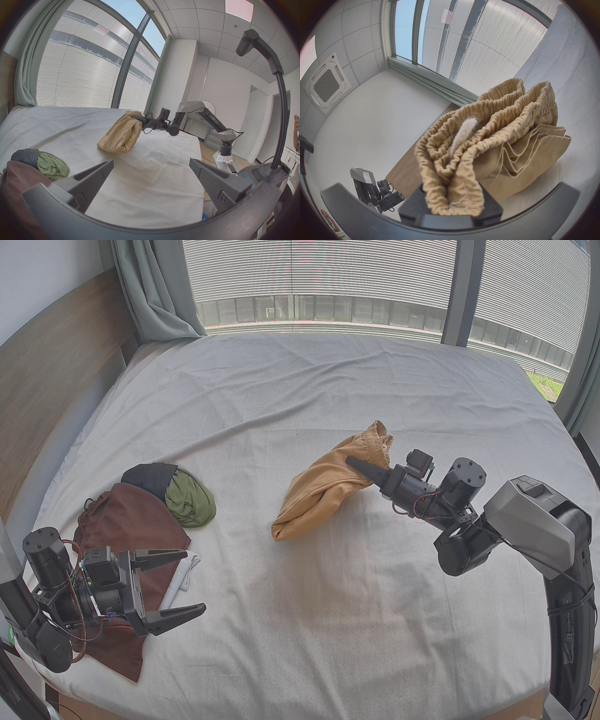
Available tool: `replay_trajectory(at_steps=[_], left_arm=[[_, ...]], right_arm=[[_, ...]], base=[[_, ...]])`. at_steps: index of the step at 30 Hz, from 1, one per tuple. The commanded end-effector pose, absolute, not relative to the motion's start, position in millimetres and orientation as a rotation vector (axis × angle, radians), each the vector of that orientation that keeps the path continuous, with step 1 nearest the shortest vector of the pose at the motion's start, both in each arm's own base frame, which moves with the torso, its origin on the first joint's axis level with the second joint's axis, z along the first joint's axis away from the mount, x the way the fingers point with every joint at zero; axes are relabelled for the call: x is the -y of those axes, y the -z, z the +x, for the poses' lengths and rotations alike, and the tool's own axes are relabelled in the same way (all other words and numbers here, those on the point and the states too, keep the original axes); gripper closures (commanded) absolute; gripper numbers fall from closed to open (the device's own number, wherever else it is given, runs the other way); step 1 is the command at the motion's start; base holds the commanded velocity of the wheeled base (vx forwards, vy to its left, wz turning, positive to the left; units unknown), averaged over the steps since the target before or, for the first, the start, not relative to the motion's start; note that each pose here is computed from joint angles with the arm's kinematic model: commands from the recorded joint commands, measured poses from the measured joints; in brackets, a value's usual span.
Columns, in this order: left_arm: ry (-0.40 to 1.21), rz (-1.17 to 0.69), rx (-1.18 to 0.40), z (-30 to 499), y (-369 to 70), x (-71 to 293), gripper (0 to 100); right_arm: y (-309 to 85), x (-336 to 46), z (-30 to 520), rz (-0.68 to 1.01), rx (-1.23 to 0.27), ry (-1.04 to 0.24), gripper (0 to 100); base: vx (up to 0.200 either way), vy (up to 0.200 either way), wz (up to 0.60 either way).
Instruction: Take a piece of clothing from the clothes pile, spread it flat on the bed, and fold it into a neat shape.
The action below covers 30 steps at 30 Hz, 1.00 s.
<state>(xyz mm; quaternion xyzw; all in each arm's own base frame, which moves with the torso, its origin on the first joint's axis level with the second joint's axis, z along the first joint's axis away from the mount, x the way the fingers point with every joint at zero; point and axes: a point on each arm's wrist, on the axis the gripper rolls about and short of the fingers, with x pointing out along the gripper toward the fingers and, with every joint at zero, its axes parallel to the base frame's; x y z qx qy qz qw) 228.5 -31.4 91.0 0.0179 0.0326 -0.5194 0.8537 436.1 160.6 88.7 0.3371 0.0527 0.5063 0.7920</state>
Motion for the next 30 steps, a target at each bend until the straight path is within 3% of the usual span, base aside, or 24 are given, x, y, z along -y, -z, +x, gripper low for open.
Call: replay_trajectory(at_steps=[1, 9, 18, 30], left_arm=[[1.093, 0.032, -0.078, 228.1, -89.0, 31.3, 0], [1.094, 0.025, -0.094, 227.3, -85.4, 31.3, 0], [1.098, 0.057, -0.098, 230.5, -76.1, 29.7, 0], [1.097, 0.064, -0.083, 231.0, -79.5, 29.8, 0]], right_arm=[[-105.6, -161.7, 445.1, 0.711, -0.049, -1.121, 100], [-114.6, -157.5, 463.8, 0.728, 0.016, -1.137, 100], [-51.4, -154.1, 492.9, 0.767, -0.041, -1.101, 100], [-4.5, -130.0, 470.9, 0.743, -0.169, -0.989, 100]], base=[[0.0, 0.0, 0.0], [0.0, 0.0, 0.0], [0.0, 0.0, 0.0], [0.0, 0.0, 0.0]])
